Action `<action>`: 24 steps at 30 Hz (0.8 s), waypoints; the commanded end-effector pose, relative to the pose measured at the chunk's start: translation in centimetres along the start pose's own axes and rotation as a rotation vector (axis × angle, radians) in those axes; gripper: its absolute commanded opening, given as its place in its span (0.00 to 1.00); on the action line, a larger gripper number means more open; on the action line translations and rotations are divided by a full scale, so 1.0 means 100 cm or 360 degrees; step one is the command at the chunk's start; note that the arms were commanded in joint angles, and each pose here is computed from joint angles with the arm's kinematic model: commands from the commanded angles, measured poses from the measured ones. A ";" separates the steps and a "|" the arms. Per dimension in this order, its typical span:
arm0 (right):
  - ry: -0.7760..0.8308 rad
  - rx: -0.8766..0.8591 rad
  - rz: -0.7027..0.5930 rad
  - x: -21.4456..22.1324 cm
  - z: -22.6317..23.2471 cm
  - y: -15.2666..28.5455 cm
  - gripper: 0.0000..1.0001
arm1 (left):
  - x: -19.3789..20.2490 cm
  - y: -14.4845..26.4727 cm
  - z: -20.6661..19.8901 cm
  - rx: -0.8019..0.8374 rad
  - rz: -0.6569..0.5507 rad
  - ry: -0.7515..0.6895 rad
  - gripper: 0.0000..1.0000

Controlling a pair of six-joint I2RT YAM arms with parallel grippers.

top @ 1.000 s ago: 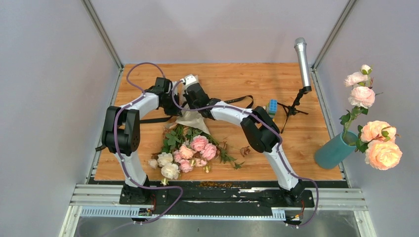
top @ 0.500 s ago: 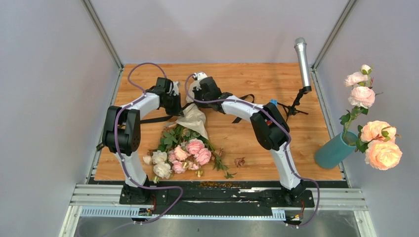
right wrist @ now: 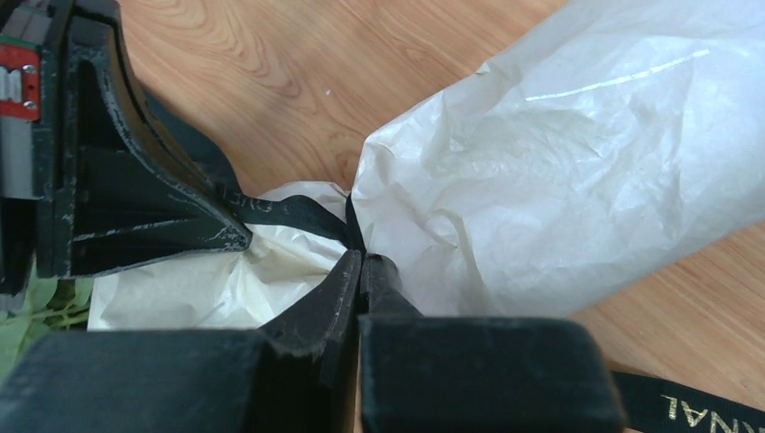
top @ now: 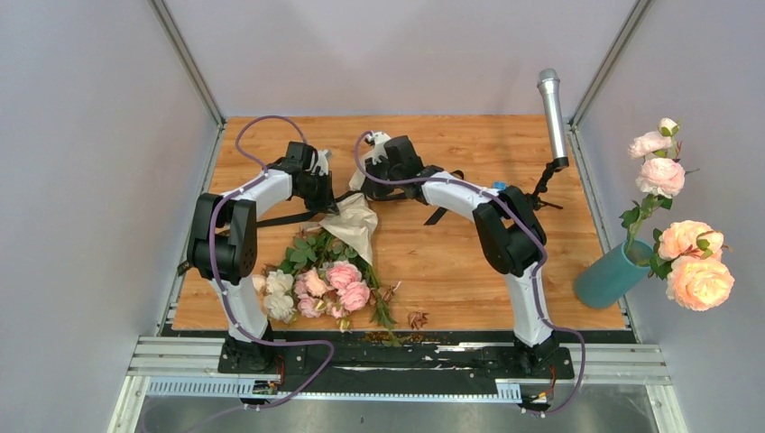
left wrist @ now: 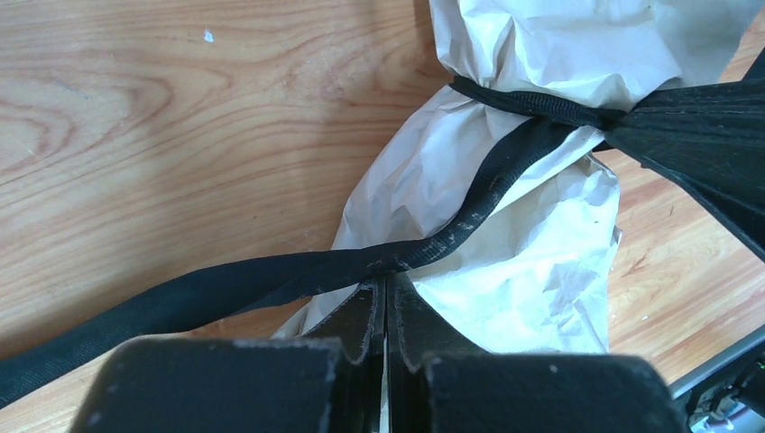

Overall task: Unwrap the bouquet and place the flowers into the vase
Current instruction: Untie the ribbon from the wrapping paper.

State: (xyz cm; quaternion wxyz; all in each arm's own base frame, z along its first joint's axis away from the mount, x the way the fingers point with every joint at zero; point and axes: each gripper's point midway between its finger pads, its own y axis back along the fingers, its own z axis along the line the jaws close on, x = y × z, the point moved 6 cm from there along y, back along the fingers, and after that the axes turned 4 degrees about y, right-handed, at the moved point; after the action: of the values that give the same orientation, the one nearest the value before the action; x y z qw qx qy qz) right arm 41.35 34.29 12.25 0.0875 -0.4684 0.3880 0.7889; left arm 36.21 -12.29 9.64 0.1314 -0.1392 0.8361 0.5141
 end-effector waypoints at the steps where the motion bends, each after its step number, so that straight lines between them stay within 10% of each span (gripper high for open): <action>1: 0.0092 -0.0008 -0.0305 -0.065 -0.012 0.045 0.01 | 0.011 0.001 0.029 -0.0251 0.0094 0.0046 0.00; 24: 0.0386 -0.0089 -0.0124 -0.053 0.004 0.018 0.29 | 0.012 -0.001 0.024 -0.0182 0.0109 0.0052 0.00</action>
State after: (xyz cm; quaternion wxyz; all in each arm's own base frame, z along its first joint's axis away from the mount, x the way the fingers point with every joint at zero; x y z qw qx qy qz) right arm 42.79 33.19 18.11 0.0799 -0.5623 0.3458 0.7469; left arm 35.91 -11.06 9.04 0.1091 -0.1415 0.8217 0.5412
